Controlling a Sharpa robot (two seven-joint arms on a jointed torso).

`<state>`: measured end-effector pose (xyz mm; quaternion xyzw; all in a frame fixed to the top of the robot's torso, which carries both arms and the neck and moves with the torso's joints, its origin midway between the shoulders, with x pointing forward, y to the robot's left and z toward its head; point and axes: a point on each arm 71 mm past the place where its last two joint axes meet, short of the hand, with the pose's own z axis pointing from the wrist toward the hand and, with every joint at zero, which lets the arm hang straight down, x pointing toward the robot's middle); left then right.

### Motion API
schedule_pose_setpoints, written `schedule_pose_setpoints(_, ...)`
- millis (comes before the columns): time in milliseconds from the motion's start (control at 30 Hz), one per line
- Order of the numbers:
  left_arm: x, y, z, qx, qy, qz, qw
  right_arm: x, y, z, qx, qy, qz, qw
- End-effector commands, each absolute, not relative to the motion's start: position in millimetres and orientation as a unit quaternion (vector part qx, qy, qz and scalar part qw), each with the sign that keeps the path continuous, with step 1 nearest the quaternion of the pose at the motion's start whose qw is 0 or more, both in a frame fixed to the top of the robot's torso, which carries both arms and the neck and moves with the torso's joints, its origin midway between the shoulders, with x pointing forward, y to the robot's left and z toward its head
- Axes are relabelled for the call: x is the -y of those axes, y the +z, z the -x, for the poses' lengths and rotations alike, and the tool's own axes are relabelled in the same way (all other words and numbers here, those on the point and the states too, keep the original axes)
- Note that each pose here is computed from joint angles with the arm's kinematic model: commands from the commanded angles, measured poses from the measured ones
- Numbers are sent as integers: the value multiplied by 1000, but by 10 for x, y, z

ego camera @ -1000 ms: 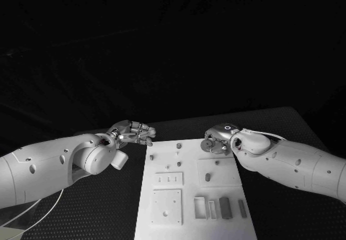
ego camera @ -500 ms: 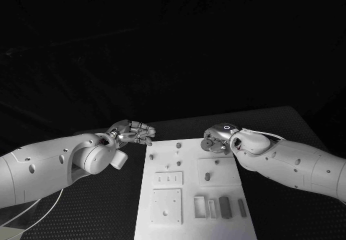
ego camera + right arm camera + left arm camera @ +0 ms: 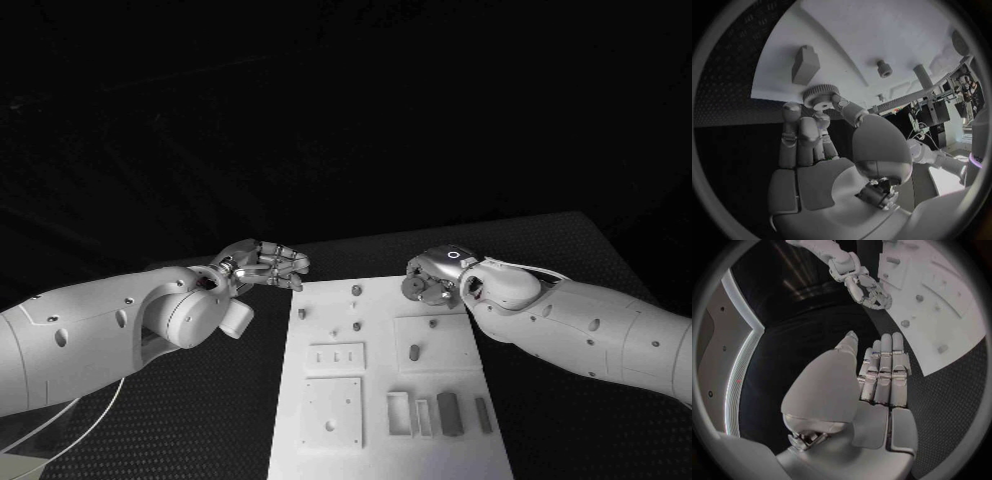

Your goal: Assemble the parts on the task board

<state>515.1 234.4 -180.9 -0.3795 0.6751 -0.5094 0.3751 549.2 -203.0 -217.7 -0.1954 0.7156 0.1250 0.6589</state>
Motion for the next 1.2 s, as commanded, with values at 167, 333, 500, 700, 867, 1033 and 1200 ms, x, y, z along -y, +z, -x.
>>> schedule_pose_setpoints(167,-2331,-1797,-5148,-675,-513,377,373,2158,-2353,-5471,-749,91,197,626)
schedule_pose_setpoints(333,-2330,-1797,-5146,-675,-514,376,372,2167,-2334,-5465,-742,94,193,635)
schedule_pose_setpoints(500,-2337,-1797,-5147,-675,-513,377,373,2178,-2319,-5452,-738,95,190,641)
schedule_pose_setpoints(700,-2334,-1797,-5144,-675,-514,377,373,2182,-2304,-5432,-734,99,189,645)
schedule_pose_setpoints(867,-2337,-1797,-5144,-675,-513,377,373,2190,-2296,-5419,-734,100,189,645)
schedule_pose_setpoints(1033,-2341,-1797,-5144,-675,-513,377,373,2218,-2270,-5413,-734,100,188,645)
schedule_pose_setpoints(1200,-2341,-1797,-5143,-675,-513,377,373,2226,-2268,-5415,-739,102,186,640)
